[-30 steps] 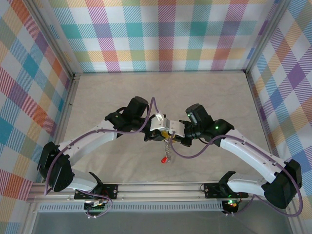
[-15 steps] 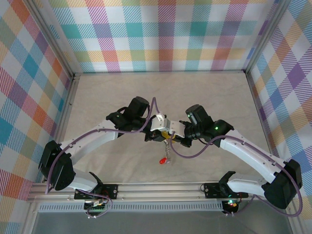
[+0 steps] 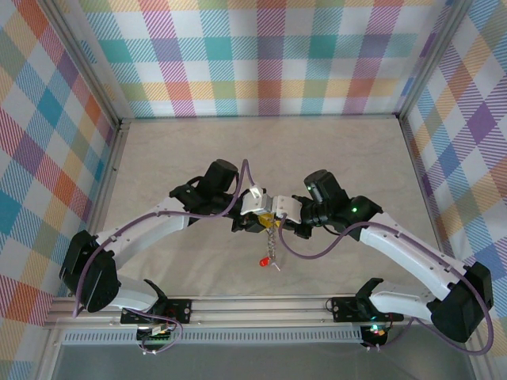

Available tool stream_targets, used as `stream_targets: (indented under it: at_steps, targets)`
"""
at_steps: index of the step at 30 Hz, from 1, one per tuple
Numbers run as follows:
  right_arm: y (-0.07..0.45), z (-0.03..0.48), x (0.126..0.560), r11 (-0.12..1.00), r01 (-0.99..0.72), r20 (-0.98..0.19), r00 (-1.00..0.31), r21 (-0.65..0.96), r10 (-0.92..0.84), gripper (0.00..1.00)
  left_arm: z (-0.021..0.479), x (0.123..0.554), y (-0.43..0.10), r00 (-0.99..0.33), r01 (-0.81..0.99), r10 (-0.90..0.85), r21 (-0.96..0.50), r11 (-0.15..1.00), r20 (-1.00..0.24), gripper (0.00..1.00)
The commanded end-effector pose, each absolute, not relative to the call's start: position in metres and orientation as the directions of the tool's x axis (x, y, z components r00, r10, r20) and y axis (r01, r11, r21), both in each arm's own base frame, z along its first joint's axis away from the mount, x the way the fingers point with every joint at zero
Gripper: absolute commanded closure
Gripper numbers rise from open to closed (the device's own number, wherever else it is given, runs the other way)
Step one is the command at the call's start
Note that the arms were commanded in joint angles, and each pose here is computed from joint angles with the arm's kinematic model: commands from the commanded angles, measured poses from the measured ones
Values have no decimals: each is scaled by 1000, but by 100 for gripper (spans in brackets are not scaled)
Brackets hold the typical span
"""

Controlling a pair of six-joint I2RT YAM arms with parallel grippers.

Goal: Put the keys on the keyring

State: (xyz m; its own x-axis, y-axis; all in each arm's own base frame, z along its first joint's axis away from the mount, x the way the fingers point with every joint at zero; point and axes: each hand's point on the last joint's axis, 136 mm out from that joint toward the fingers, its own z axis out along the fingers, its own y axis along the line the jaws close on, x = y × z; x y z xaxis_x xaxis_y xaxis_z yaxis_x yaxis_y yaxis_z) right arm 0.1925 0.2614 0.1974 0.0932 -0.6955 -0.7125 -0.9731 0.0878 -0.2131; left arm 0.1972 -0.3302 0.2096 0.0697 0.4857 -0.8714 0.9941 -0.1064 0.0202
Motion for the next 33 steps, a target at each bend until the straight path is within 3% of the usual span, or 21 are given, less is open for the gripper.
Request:
stream_targets:
  at_steps: [1, 10, 23, 26, 33]
  targets:
    - [284, 241, 195, 67, -956, -803, 201, -286, -560, 100, 191, 192, -327, 20, 994, 526, -42, -105, -850, 71]
    - [285, 240, 196, 69, -957, -804, 195, -281, -562, 100, 199, 193, -331, 20, 993, 503, -42, -112, -864, 73]
    - [287, 245, 197, 88, -956, -823, 193, -281, -534, 100, 201, 193, -339, 8, 992, 490, -56, -116, -872, 100]
    - [283, 246, 195, 98, -959, -832, 178, -267, -526, 82, 202, 194, -338, 5, 992, 485, -56, -112, -875, 100]
    - [245, 262, 202, 205, -961, -902, 84, -185, -422, 71, 230, 199, -329, 26, 996, 381, -11, -93, -924, 100]
